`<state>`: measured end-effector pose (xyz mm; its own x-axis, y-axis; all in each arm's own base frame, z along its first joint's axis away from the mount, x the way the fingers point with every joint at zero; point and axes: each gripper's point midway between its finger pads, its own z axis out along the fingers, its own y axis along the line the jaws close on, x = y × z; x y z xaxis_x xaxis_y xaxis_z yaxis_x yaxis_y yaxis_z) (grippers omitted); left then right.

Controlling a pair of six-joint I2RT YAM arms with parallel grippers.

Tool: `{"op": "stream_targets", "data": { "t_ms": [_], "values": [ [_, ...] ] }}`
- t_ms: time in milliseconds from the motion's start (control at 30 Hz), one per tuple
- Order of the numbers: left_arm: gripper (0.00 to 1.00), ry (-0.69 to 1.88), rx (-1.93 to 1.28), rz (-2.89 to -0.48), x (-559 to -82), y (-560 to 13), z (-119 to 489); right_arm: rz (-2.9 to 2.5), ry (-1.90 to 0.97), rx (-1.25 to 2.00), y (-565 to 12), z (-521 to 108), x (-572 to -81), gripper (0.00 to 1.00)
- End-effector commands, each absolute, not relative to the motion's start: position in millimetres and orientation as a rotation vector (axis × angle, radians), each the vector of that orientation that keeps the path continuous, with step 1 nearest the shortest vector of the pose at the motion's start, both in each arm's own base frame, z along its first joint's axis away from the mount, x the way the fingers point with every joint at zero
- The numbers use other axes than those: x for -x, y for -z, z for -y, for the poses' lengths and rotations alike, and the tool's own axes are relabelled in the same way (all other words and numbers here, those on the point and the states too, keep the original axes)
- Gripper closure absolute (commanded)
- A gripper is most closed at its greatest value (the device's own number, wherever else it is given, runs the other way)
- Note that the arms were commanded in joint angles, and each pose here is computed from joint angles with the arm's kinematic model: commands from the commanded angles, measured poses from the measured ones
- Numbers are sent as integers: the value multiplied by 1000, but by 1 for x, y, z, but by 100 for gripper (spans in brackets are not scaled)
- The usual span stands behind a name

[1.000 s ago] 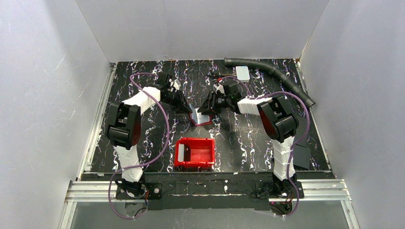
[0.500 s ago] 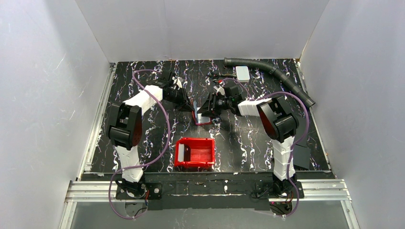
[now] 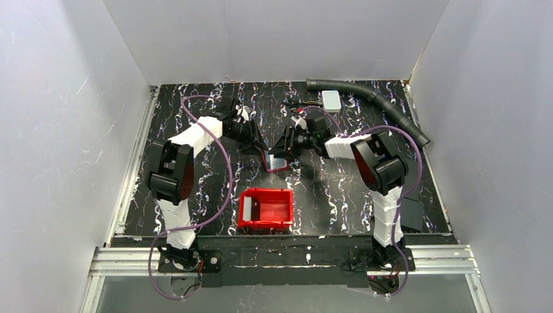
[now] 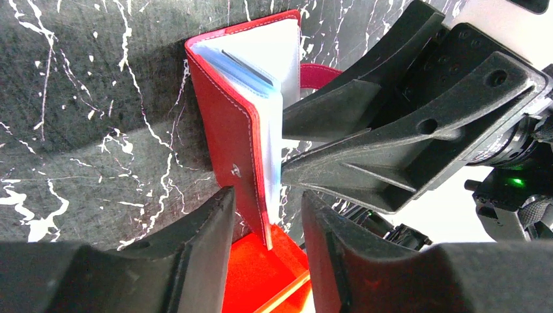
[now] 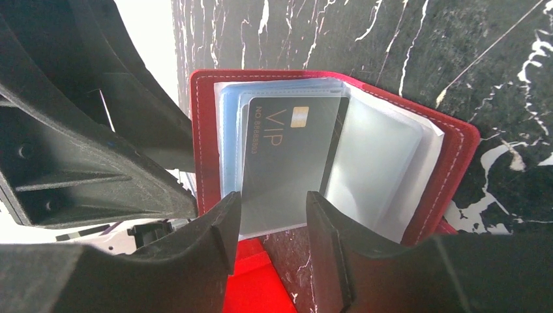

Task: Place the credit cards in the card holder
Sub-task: Open the card holder at the center of the board.

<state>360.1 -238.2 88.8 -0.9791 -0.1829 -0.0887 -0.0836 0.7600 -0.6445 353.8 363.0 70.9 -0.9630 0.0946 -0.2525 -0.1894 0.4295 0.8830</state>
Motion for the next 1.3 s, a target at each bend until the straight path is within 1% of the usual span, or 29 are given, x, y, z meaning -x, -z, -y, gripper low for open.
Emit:
{"op": "stream_targets", "data": {
  "t_ms": [0,133,233,367,467,600,700,833,1000,1100,1267],
  "values": [
    [59,1024,175,-2781,-362,-104,242,-2337,-1589,135,-97,-366,-357,51],
    [59,996,177,-2809,-363,-93,242,-2335,-1586,140,-99,-365,-357,52],
    [64,966,173,-2825,-363,-86,241,-2340,-1588,139,-97,-365,-356,52],
    [66,941,176,-2842,-363,-79,239,-2341,-1590,140,-97,-365,-356,53],
    [71,928,180,-2844,-364,-78,238,-2341,-1587,143,-97,-365,-355,53],
    [74,915,173,-2844,-363,-79,237,-2349,-1565,151,-97,-363,-355,53],
    [76,921,170,-2845,-361,-79,237,-2359,-1530,160,-96,-361,-357,50],
    [76,938,170,-2841,-362,-83,239,-2365,-1515,167,-96,-360,-357,48],
    [72,947,154,-2822,-362,-90,241,-2357,-1514,177,-99,-360,-357,46],
    [79,946,153,-2825,-363,-89,241,-2344,-1513,203,-104,-360,-357,43],
    [87,948,156,-2835,-363,-85,243,-2368,-1396,250,-101,-351,-355,34]
  ]
}}
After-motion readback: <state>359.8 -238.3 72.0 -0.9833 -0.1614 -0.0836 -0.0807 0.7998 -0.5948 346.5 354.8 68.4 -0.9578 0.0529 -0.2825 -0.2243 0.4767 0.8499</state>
